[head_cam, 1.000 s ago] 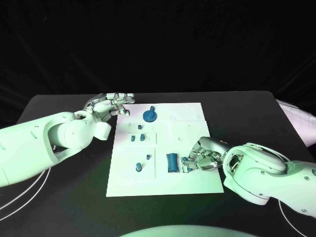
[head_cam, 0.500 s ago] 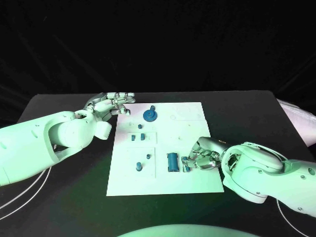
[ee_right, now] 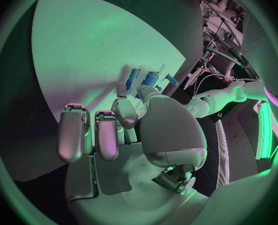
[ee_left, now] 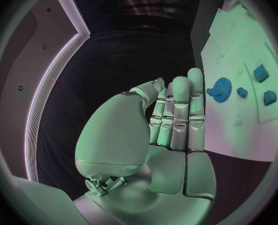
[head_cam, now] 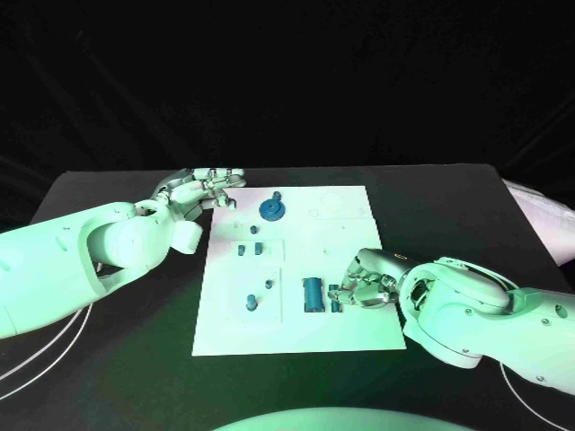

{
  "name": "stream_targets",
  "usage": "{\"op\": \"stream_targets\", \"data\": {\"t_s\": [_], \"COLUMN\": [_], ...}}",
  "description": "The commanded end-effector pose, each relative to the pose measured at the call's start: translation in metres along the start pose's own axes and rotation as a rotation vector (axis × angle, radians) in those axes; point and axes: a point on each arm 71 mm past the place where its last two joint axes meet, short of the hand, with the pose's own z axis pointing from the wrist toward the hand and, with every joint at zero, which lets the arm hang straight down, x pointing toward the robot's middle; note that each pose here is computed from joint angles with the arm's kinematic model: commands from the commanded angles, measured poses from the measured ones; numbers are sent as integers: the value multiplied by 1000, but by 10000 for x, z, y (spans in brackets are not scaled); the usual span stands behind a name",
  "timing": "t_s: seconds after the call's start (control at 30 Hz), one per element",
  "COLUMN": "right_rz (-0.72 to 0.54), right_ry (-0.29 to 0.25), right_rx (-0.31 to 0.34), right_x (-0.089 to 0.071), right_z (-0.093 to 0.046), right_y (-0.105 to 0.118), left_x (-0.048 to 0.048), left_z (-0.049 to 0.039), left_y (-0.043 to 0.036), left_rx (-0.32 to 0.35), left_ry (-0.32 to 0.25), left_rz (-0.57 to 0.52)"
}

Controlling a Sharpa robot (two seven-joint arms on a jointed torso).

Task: Assemble the parts on the task board

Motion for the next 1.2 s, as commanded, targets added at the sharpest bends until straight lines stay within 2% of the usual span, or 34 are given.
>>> {"op": "stream_targets", "data": {"t_s": [0.03,0.3,0.6,0.8,0.87,1.0,1.07,1.2], "right_rz": [-27,-31,-54,-18,40,274,381,590], "right_ry": [1,-9,17,-17,-36,-40,-43,-87], "right_rx": [-14,-22,-44,-53,-73,-161,-198,-272], "right_x": [12,-2,-2,-34,-59,-171,-263,-535], "right_z": [-5,-49,-79,-67,-62,-7,38,170], "right_y": [29,13,-34,-64,-84,-148,-189,-317], "left_x": [28,24,15,22,21,17,13,-8], "left_z": [2,1,1,6,8,11,12,26], "left_y": [-4,-4,-5,-2,0,18,42,108], "left_rx": [2,2,2,2,3,9,12,19], "left_ry": [23,23,21,23,22,16,9,-16], "left_rz": [-8,-8,-8,-8,-8,-8,-10,-16]}}
